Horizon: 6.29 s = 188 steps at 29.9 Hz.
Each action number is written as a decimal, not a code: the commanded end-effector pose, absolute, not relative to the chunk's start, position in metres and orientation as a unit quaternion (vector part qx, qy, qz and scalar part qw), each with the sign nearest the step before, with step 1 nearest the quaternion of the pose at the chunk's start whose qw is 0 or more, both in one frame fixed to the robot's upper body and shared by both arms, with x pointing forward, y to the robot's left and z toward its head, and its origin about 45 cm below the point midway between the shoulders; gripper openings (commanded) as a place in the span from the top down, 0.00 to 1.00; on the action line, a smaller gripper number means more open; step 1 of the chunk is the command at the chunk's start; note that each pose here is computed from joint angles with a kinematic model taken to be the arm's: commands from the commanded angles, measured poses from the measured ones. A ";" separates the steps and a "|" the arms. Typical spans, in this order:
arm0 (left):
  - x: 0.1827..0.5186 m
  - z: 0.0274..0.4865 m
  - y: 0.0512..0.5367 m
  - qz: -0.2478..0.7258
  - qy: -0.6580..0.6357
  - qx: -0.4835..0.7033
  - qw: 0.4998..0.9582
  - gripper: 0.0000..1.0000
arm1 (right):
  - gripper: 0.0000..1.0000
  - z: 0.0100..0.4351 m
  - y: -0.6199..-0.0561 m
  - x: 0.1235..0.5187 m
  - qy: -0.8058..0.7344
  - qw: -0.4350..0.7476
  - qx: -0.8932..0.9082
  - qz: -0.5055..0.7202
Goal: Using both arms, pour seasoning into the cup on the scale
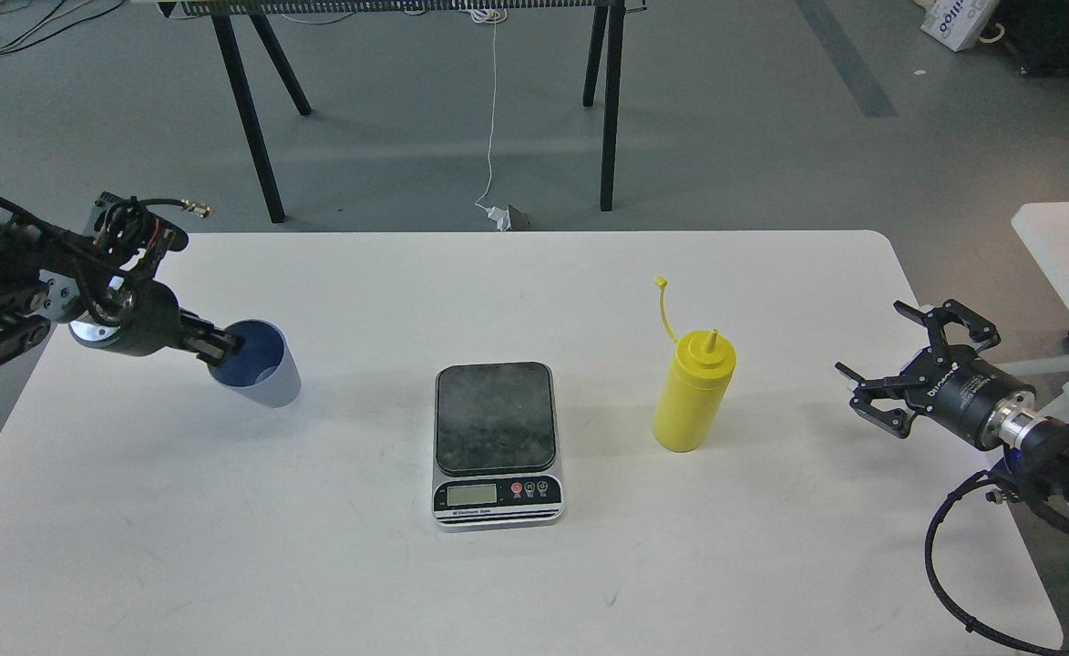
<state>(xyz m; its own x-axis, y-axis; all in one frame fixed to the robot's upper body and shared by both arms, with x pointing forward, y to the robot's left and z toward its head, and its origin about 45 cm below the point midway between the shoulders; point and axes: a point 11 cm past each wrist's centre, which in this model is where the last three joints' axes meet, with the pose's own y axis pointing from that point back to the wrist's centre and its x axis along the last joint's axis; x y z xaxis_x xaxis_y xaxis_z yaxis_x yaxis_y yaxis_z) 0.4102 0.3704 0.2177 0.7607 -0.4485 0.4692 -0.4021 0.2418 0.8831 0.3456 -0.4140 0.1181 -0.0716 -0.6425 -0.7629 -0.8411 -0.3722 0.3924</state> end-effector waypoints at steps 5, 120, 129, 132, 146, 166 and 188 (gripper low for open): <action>0.440 0.243 0.237 -0.031 -0.409 0.507 0.758 0.99 | 0.02 0.118 -0.414 0.346 0.551 0.104 -0.673 0.482; 0.466 0.282 0.307 0.309 -0.193 0.291 0.885 0.04 | 0.01 0.105 -0.317 0.295 0.388 0.172 -0.653 0.627; 0.464 0.279 0.318 0.316 -0.189 0.298 0.881 0.04 | 0.01 0.082 -0.292 0.303 0.388 0.165 -0.645 0.637; 0.462 0.277 0.319 0.316 -0.186 0.299 0.881 0.04 | 0.01 0.075 -0.288 0.302 0.389 0.165 -0.639 0.642; 0.461 0.273 0.319 0.315 -0.182 0.300 0.882 0.04 | 0.01 0.058 -0.271 0.306 0.392 0.165 -0.626 0.654; 0.455 0.271 0.341 0.330 -0.175 0.311 0.874 0.04 | 0.18 0.051 -0.230 0.315 0.371 0.180 -0.617 0.670; 0.450 0.266 0.355 0.352 -0.155 0.300 0.873 0.03 | 0.89 0.218 -0.241 0.471 0.434 0.139 -0.794 0.402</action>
<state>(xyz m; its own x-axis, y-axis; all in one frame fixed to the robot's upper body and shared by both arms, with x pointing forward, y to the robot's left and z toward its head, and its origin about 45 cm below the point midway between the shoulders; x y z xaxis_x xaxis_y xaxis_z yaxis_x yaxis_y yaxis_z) 0.4507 0.3524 0.2650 0.7085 0.5161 0.4814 -0.7031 0.5749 0.4184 0.4476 -0.2537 0.1799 0.1822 -0.4913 -0.8517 -0.7881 -0.5909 0.1723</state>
